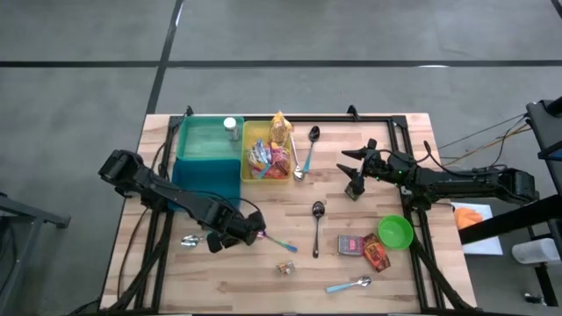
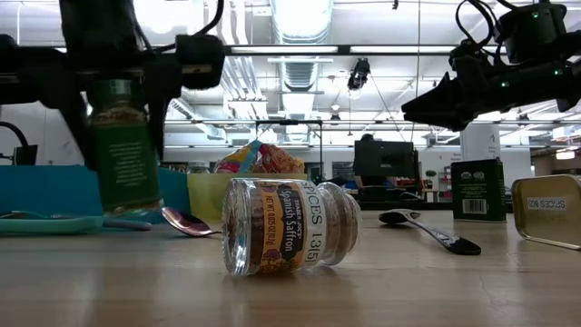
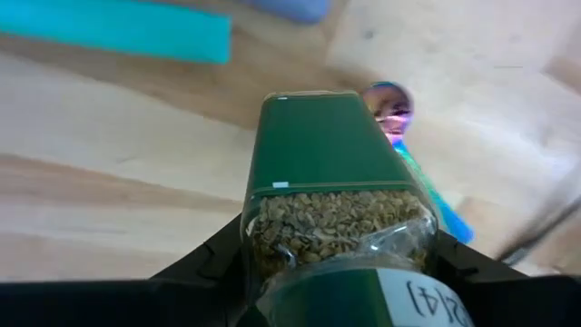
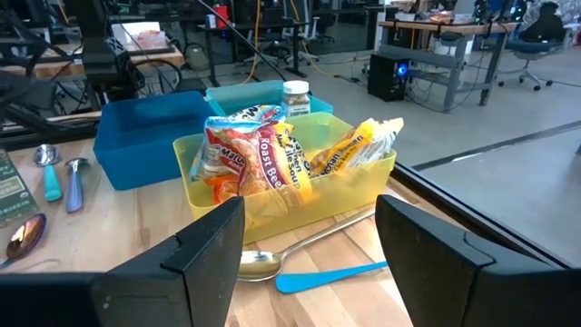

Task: Pick & Place Food Item
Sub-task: Put the green spice bottle into the green bin

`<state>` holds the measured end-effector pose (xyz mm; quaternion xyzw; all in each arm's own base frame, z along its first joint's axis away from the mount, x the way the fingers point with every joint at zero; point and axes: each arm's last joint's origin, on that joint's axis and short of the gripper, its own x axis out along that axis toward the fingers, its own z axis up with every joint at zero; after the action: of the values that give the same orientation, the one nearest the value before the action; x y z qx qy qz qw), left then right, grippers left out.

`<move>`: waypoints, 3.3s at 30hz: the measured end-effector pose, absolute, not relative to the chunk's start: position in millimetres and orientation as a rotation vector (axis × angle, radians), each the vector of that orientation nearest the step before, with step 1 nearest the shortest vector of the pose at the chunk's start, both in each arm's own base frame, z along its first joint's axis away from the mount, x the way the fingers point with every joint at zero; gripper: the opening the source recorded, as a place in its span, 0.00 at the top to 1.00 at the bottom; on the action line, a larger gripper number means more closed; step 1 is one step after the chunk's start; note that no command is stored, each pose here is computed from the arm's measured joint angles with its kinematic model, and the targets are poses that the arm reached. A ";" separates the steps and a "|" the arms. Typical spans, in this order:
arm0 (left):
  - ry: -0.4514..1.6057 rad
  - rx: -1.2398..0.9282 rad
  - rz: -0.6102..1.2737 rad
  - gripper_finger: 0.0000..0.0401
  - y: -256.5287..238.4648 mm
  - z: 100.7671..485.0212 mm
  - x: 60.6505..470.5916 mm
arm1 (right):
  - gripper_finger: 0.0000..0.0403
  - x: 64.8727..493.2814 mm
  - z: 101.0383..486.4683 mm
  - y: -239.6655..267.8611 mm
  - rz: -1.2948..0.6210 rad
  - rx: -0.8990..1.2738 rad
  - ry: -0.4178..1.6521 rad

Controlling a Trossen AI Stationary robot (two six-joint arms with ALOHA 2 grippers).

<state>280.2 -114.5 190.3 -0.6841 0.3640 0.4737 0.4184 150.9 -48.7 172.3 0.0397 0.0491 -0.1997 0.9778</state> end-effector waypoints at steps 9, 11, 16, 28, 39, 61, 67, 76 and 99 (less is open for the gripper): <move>0.830 -1.733 1.181 0.54 -112.6 198.2 278.7 | 0.39 150.9 172.2 -48.7 -0.402 0.080 0.099; 0.803 -1.777 1.255 0.54 -111.9 197.3 276.3 | 0.39 150.9 172.2 -48.7 -0.402 0.080 0.099; 0.841 -1.942 1.416 0.54 -114.6 196.5 272.2 | 0.39 150.9 172.2 -48.7 -0.402 0.080 0.099; 0.830 -1.800 1.362 0.54 -114.8 229.9 278.1 | 0.39 150.9 172.2 -48.7 -0.402 0.080 0.099; 0.706 -1.447 1.120 0.54 -107.5 261.1 280.9 | 0.39 150.9 172.3 -48.7 -0.402 0.080 0.099; 0.532 -0.783 0.717 0.54 -73.0 342.4 223.8 | 0.39 150.9 172.3 -48.7 -0.402 0.080 0.099; 0.514 -0.520 0.570 0.54 -64.9 364.3 206.1 | 0.39 150.9 172.3 -48.7 -0.402 0.080 0.099; 0.540 -0.227 0.441 0.54 -60.7 375.6 194.7 | 0.39 150.9 172.2 -48.7 -0.402 0.080 0.099; 0.480 -0.287 0.573 0.54 -38.2 380.7 193.1 | 0.39 150.9 172.2 -48.7 -0.402 0.080 0.100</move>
<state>193.1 -38.2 380.7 -0.1399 0.2336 0.2791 0.9208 150.9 -48.7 172.2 0.0397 0.0495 -0.1994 0.9779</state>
